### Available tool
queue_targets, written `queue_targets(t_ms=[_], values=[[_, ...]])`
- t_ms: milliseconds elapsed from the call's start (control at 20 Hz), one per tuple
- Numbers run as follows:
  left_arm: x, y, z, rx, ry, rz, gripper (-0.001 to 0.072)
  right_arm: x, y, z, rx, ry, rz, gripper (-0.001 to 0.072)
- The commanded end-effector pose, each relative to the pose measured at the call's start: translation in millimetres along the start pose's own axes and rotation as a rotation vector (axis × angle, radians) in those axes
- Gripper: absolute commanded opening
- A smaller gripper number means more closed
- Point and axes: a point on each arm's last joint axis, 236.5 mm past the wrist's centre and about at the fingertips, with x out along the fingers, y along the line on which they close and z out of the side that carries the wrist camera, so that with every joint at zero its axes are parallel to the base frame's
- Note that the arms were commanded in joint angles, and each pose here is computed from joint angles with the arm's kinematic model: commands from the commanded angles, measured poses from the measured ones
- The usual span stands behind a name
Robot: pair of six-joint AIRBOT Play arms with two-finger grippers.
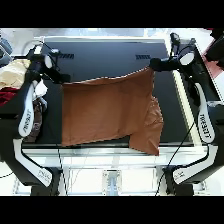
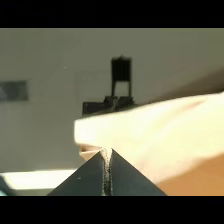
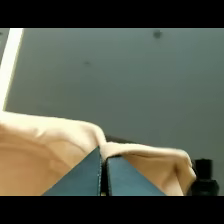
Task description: Fold the shirts.
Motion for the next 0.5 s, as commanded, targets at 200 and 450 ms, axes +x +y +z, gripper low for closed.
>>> queue_targets(t_ms=[200, 450], values=[[40.1, 3.3, 44.7, -0.086, -0.187, 0.036, 0.0094, 27.6, -32.0, 27.9, -0.015, -0.159, -0.093, 0.0247], [-75.2, 17.7, 142.3, -0.054, -0.657, 0.062, 0.0712, -0.7, -35.8, 64.6, -0.023, -0.217, -0.095, 0.0579]])
